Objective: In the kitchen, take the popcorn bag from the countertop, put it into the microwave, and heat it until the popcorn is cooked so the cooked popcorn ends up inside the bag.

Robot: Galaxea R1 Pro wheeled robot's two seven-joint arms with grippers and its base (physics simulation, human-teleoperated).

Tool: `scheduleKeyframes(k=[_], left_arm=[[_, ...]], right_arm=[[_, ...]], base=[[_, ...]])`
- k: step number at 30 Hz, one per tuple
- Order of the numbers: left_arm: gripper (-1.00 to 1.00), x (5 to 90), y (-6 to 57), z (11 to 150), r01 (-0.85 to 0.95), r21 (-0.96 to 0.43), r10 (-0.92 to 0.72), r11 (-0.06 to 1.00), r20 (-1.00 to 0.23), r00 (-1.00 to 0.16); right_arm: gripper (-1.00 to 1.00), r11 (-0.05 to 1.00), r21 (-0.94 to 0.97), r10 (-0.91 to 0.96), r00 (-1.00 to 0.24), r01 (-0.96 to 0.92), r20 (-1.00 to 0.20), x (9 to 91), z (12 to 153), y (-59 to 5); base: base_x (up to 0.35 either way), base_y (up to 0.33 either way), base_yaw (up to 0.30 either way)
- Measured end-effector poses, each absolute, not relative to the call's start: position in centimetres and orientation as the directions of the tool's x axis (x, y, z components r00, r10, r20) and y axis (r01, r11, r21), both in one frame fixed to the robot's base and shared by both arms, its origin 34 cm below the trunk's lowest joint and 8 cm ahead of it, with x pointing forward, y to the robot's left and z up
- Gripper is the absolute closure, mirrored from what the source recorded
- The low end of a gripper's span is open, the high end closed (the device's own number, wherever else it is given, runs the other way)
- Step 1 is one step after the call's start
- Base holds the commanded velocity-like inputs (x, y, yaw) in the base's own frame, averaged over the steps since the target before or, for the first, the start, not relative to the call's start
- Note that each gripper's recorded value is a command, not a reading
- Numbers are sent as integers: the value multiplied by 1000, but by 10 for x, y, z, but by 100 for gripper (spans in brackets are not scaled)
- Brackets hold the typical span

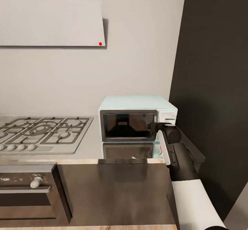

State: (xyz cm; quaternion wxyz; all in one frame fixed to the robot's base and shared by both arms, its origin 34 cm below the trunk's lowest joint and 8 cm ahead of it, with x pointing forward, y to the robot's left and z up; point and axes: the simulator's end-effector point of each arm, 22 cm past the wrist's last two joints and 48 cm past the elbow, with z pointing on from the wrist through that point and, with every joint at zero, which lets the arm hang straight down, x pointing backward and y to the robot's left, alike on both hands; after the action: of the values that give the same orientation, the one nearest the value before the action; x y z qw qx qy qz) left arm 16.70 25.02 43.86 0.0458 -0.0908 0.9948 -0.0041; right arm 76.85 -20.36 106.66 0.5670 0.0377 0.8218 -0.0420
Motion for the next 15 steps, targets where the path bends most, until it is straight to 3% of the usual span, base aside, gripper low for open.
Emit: scheduleKeyframes(k=[15], left_arm=[[-100, 167, 250, 439, -179, -15, -180, 984, -90, -980]], right_arm=[[-100, 994, -37, 4, -372, 104, -928, 770, 1059, -200]], base=[[0, 0, 0]])
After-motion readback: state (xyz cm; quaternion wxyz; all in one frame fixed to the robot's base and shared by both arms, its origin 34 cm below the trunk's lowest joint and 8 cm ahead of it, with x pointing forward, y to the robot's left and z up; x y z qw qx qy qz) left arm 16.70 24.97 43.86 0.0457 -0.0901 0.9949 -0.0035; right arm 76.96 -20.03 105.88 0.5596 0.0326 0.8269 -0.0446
